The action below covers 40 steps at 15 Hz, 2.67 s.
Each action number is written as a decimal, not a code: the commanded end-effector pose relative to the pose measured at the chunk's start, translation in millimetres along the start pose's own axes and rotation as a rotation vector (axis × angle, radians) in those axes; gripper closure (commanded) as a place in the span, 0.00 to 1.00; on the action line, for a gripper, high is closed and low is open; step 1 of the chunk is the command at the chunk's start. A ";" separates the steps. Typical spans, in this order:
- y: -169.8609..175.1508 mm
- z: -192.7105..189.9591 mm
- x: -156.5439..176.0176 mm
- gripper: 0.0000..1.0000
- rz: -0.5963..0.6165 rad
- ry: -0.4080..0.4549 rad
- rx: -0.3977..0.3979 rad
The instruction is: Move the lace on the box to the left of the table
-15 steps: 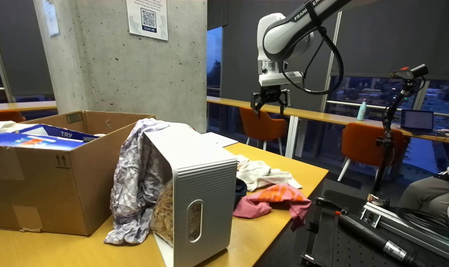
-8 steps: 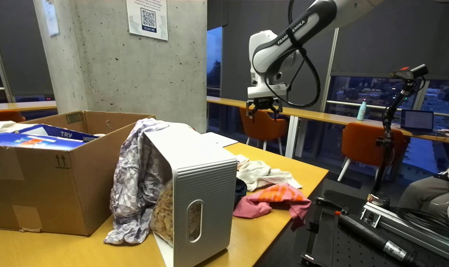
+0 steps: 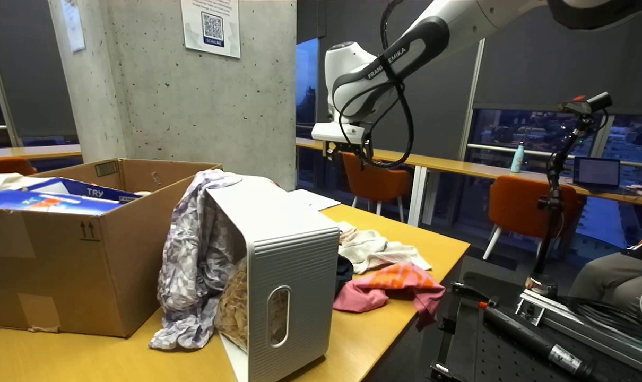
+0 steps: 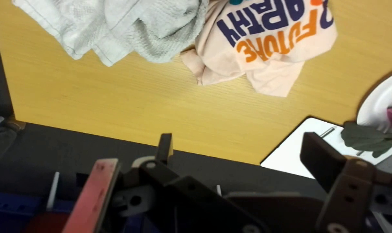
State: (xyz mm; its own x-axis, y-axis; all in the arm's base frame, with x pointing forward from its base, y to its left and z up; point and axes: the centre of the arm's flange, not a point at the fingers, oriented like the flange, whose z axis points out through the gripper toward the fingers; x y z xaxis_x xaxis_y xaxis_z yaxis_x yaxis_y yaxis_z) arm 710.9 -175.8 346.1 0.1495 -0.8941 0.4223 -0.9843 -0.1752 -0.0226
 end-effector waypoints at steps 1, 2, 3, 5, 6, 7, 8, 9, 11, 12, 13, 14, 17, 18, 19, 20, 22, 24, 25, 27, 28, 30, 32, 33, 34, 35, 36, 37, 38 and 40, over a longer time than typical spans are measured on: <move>-13.7 -7.4 -37.1 0.00 0.060 0.012 0.018; -8.7 -10.9 -41.7 0.00 0.062 -0.064 0.023; -5.1 -13.1 -40.5 0.00 0.064 -0.126 0.034; -14.5 -7.0 -48.0 0.00 0.051 -0.094 0.023; -12.8 -8.7 -47.2 0.00 0.051 -0.128 0.031; -10.5 -10.9 -42.0 0.00 0.054 -0.142 0.038; -7.6 -12.8 -36.6 0.00 0.057 -0.149 0.041; -1.2 -13.0 -32.7 0.00 0.080 -0.123 0.058; 0.6 -5.4 -36.7 0.00 0.112 -0.122 0.085; -3.7 2.4 -39.2 0.00 0.112 -0.136 0.111; -6.9 7.9 -40.6 0.00 0.101 -0.134 0.135; -10.4 14.8 -39.9 0.00 0.100 -0.116 0.165; -15.4 38.1 -35.2 0.00 0.093 -0.166 0.256; -18.1 50.2 -35.5 0.00 0.085 -0.197 0.288; -19.5 59.2 -34.9 0.00 0.077 -0.225 0.311; -23.4 70.2 -36.6 0.00 0.063 -0.266 0.333; -29.6 82.4 -46.2 0.00 0.028 -0.321 0.356; -38.5 88.6 -53.5 0.00 -0.014 -0.363 0.375; -46.1 90.8 -60.0 0.00 -0.042 -0.391 0.387; -59.3 96.2 -71.1 0.00 -0.088 -0.441 0.396; -65.3 99.0 -76.4 0.00 -0.112 -0.460 0.399; -76.7 99.5 -87.8 0.00 -0.161 -0.509 0.389; -80.5 97.1 -98.4 0.00 -0.208 -0.556 0.365; -79.8 94.8 -101.0 0.00 -0.223 -0.572 0.355; -78.6 95.4 -105.1 0.25 -0.235 -0.588 0.347; -78.1 94.5 -106.0 0.26 -0.248 -0.595 0.340; -78.0 93.2 -105.8 0.34 -0.260 -0.600 0.336; -77.1 92.9 -105.6 0.42 -0.267 -0.602 0.329; -75.9 91.3 -105.6 0.51 -0.270 -0.600 0.324; -72.1 89.0 -106.1 0.66 -0.282 -0.598 0.323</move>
State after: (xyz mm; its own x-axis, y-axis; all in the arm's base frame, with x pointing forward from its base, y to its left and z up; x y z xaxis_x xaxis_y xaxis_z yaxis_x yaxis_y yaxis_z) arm 768.1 -103.7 217.1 0.4903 -0.8660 -0.0982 -0.8478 -0.4478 -0.2841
